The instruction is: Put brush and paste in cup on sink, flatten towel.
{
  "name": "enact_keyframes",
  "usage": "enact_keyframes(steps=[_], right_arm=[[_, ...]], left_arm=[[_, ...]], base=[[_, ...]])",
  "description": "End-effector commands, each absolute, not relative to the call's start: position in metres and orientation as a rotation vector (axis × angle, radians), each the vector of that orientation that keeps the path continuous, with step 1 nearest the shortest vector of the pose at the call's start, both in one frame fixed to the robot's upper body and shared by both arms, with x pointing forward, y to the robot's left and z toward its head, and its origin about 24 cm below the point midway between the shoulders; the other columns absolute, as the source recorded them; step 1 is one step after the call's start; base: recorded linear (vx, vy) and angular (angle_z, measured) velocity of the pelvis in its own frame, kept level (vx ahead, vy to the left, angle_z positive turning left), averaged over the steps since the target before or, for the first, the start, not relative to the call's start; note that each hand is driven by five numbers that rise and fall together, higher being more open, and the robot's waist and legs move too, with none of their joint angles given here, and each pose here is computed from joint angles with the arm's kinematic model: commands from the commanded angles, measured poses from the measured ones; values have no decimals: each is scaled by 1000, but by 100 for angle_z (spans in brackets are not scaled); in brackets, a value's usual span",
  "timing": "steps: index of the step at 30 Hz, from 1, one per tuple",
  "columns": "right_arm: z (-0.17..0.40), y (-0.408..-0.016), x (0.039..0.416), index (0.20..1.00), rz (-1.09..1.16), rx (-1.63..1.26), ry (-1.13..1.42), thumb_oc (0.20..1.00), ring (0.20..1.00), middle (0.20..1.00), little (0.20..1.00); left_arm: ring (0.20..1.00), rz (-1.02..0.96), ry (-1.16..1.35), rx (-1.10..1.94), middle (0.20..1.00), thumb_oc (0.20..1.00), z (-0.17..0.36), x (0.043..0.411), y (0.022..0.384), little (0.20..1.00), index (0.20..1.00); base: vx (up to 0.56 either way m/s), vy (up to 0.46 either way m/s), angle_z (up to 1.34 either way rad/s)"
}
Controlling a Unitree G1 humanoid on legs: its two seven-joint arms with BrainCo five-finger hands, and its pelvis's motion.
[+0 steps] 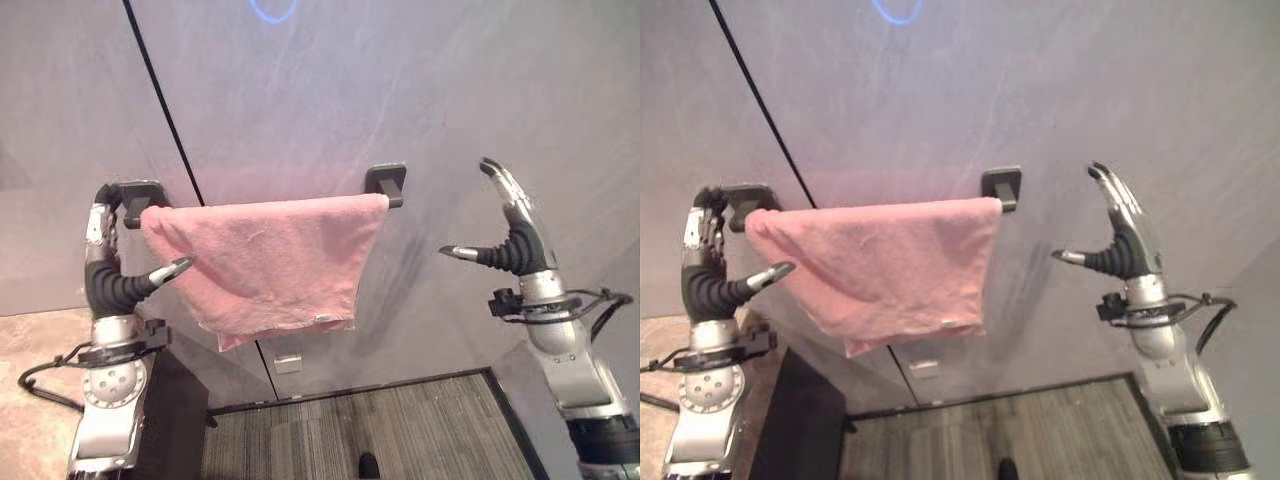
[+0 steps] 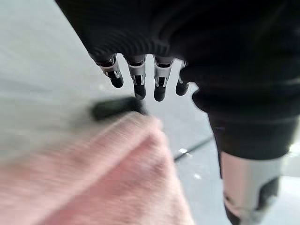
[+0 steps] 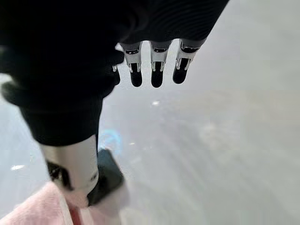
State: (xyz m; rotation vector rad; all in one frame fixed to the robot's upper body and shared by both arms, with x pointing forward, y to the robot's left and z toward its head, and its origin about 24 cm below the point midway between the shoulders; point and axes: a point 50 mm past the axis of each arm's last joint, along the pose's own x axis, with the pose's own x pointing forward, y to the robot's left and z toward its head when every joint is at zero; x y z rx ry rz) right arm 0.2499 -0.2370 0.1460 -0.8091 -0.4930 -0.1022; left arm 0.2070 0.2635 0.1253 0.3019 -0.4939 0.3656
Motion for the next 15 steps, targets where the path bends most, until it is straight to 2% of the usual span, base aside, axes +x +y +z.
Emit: enact_keyframes(steps=[1, 4, 10, 15], right_arm=[[141, -243, 245, 1000, -127, -645, -489, 1000, 1000, 1000, 1000], [105, -256, 233, 1000, -128, -629, -310, 1000, 1000, 1000, 1000], [-2, -274, 207, 1000, -169, -504, 182, 1000, 1000, 1000, 1000], [-70, -269, 187, 1000, -116, -484, 519, 1000, 1000, 1000, 1000]], left_arm=[[1000, 355, -475, 256, 1000, 1000, 120, 203, 271, 1000, 1000], [1000, 327, -307, 250, 1000, 1000, 88, 194, 273, 1000, 1000], [1000, 195, 108, 182, 1000, 1000, -1, 183, 257, 1000, 1000], [1000, 193, 356, 134, 1000, 1000, -55, 173, 248, 1000, 1000]], base=[[-4, -5, 18], [-18, -11, 19], [-34, -11, 15], [-4, -2, 1]])
